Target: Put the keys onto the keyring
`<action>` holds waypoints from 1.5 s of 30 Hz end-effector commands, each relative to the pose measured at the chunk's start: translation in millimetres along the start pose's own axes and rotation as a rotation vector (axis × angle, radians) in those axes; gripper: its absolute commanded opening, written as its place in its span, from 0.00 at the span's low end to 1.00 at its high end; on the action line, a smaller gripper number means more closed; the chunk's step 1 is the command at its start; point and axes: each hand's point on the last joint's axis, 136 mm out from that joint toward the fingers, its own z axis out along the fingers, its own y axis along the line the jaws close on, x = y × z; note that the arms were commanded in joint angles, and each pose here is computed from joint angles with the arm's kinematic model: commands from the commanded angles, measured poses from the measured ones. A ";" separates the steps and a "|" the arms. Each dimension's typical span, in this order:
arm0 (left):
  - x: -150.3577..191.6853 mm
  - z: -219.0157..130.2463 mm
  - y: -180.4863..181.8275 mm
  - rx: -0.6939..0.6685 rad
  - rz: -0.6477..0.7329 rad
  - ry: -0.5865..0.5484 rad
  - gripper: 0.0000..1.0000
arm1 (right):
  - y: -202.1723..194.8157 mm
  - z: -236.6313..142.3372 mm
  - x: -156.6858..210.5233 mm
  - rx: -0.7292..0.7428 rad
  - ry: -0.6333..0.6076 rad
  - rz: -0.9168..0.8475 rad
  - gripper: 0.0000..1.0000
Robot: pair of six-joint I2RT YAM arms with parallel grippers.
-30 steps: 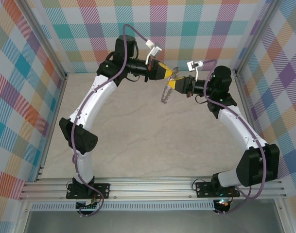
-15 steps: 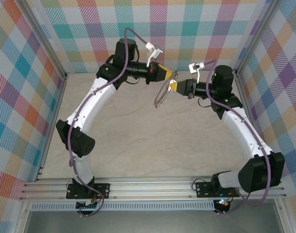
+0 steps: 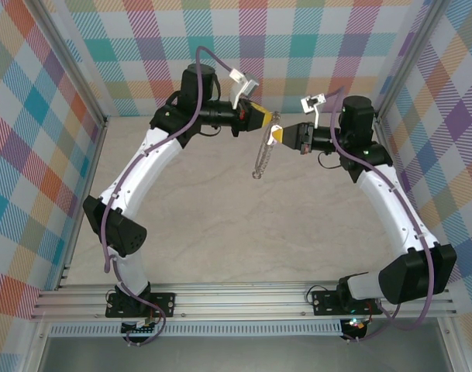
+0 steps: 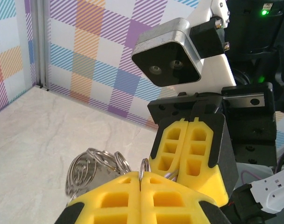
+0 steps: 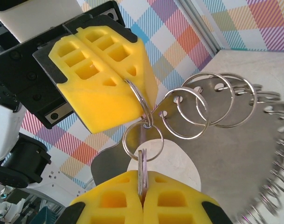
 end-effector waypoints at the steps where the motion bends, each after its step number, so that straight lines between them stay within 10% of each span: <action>1: -24.1 -18.3 -8.8 -0.047 0.091 -0.060 0.00 | 8.3 -2.4 -0.1 -0.002 0.034 -0.018 0.00; 45: -8.0 -16.5 -8.0 -0.053 0.085 -0.015 0.00 | 3.5 2.4 -12.1 -0.033 0.102 -0.022 0.00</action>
